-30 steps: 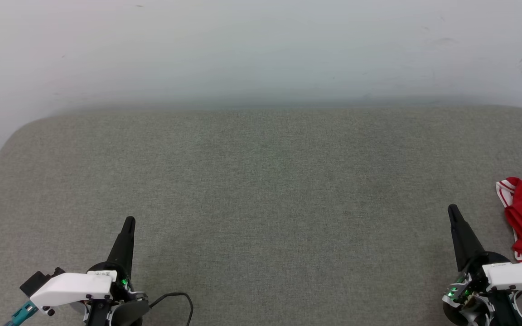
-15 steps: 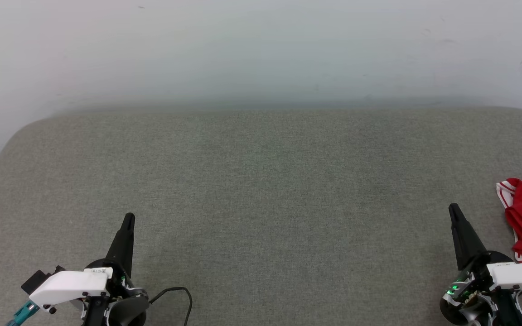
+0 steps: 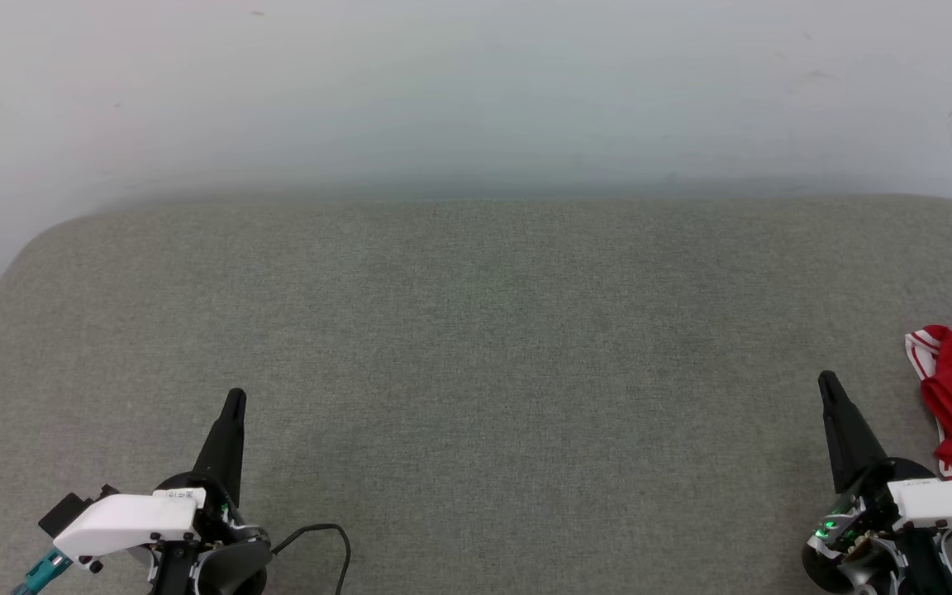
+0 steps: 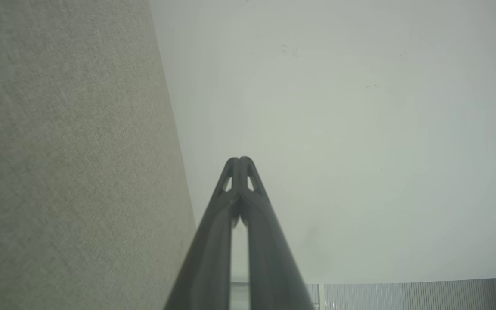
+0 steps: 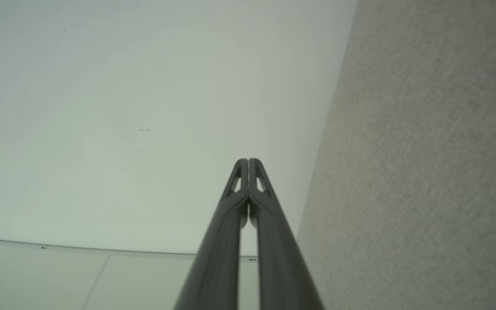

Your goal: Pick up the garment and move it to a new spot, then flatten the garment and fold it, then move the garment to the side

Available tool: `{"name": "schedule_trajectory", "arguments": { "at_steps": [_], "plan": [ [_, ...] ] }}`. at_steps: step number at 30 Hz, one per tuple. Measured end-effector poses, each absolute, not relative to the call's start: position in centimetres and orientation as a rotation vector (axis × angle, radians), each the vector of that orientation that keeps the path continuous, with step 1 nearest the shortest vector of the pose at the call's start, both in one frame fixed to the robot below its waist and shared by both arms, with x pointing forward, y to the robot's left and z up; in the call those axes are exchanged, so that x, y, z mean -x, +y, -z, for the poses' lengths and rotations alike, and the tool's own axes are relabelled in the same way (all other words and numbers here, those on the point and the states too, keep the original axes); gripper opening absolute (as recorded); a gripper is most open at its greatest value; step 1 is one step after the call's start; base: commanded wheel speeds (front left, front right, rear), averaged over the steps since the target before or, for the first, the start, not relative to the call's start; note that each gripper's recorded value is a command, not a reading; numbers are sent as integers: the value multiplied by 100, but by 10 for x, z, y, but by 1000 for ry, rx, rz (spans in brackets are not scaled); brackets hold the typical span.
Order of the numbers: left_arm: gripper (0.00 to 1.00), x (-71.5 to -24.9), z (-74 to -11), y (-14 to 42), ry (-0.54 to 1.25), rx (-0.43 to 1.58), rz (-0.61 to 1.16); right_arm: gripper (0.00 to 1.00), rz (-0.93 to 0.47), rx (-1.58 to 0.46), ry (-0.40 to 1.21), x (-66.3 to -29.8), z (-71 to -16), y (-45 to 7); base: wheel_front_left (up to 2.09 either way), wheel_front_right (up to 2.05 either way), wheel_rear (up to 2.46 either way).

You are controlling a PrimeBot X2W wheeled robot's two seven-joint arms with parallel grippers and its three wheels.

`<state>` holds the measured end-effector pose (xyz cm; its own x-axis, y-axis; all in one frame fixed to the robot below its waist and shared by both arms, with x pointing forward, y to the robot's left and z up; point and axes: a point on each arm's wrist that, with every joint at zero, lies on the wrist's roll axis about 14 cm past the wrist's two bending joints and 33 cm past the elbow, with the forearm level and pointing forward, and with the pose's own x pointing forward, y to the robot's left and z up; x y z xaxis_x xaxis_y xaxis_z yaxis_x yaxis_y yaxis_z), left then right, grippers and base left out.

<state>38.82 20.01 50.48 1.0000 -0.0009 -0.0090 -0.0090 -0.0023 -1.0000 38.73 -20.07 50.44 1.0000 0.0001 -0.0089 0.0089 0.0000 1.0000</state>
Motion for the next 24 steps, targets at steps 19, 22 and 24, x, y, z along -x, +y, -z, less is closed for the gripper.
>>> {"name": "schedule_trajectory", "arguments": {
  "at_steps": [19, 22, 24],
  "plan": [
    [0, -388, -505, 200, 8, 1573, -7, 0, 7, -1571, 7, -387, -504, -201, 0, 0, 0],
    [0, -388, -505, 200, 8, 1573, -6, 0, 7, -1571, 7, -387, -504, -201, 0, 0, 0],
    [0, -388, -505, 200, 8, 1573, -6, 0, 7, -1571, 7, -387, -504, -201, 0, 0, 0]
  ]
}}
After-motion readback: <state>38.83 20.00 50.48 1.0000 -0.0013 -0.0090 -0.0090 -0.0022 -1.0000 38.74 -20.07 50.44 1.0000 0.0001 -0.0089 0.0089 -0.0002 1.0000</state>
